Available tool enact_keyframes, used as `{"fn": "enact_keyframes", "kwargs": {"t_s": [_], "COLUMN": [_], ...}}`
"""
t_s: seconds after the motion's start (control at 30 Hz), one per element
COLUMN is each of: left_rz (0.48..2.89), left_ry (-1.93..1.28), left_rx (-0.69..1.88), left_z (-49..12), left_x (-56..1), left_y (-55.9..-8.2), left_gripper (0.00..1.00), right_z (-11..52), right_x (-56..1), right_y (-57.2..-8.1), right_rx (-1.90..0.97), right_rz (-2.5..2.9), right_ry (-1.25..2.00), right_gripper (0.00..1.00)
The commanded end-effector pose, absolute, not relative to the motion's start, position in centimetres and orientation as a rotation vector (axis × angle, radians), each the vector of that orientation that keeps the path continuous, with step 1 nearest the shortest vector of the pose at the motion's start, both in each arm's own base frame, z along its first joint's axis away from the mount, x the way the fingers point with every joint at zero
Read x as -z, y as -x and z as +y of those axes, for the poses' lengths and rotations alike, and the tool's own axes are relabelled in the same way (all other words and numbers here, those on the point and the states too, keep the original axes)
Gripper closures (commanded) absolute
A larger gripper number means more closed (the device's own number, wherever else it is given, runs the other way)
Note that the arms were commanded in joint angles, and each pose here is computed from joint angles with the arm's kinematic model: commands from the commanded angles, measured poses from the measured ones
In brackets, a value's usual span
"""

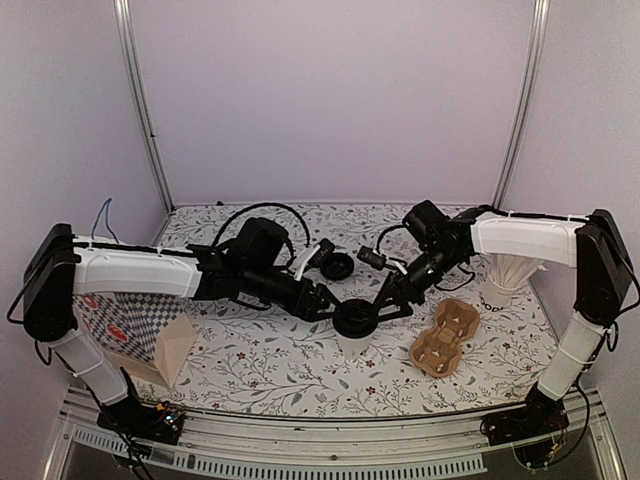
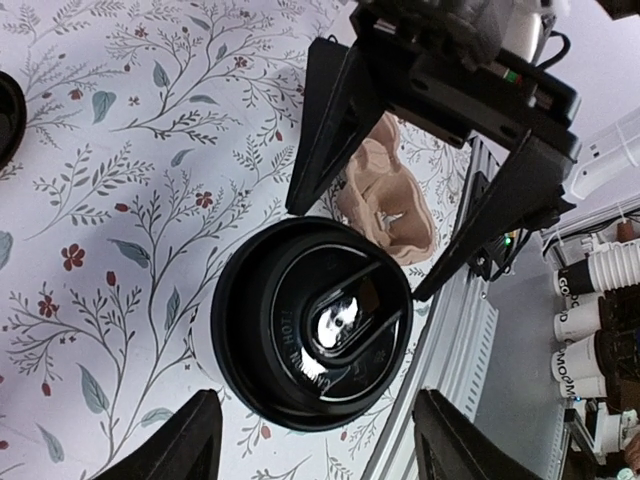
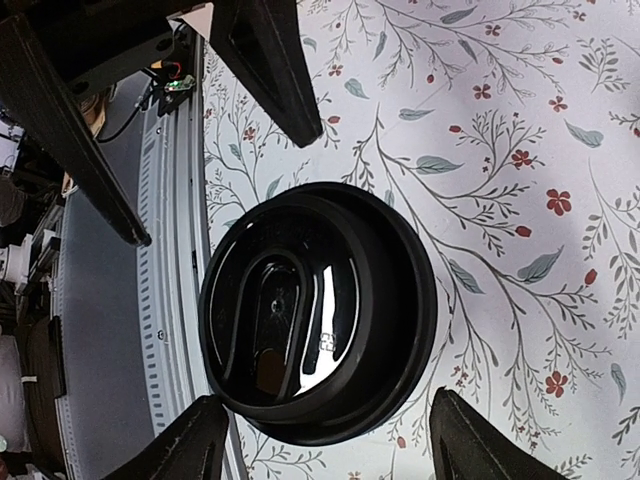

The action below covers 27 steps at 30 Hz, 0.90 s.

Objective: Pack the takeout coffee

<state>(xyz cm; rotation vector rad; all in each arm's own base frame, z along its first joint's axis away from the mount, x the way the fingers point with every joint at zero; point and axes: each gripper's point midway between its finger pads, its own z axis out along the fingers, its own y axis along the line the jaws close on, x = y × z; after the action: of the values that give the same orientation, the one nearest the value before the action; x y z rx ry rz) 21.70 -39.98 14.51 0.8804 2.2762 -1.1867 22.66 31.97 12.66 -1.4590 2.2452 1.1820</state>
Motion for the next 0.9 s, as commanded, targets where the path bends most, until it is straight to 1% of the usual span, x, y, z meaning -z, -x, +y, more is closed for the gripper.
{"fn": "enact_keyframes", "kwargs": {"t_s": [0.0,0.2,0.53,0.6,0.7,0.87], "left_rz": [2.252,2.284,2.361,2.374,2.389,2.419], "left_ry": [-0.860,-0.844,-0.855,-0.856,-0.860,-0.873], "left_rx": [1.185,1.179,1.177,1.175,1.174,1.177], "left_z": [-41.7,-42.9,-43.2,-43.2,-43.1,-42.8], "left_x": [-15.2,-13.9,-10.7,-10.2,-9.6,-8.4], "left_y": [-22.9,-23.9,-23.7,-23.7,-23.5,-23.1], "left_gripper": [0.32,0.35,0.44,0.46,0.47,0.51], "right_z": [31.8,31.1,30.9,31.0,30.9,30.8], "right_x": [-14.6,-14.0,-14.1,-14.0,-13.6,-12.6], "right_y": [-23.8,-24.4,-25.0,-25.0,-25.2,-25.7], "right_rx": [-1.097,-1.081,-1.143,-1.167,-1.180,-1.186], "right_rz": [2.215,2.248,2.252,2.257,2.274,2.311], "right_ry": [1.443,1.406,1.358,1.348,1.334,1.306], "right_gripper": [0.27,0.29,0.38,0.41,0.49,0.57]}}
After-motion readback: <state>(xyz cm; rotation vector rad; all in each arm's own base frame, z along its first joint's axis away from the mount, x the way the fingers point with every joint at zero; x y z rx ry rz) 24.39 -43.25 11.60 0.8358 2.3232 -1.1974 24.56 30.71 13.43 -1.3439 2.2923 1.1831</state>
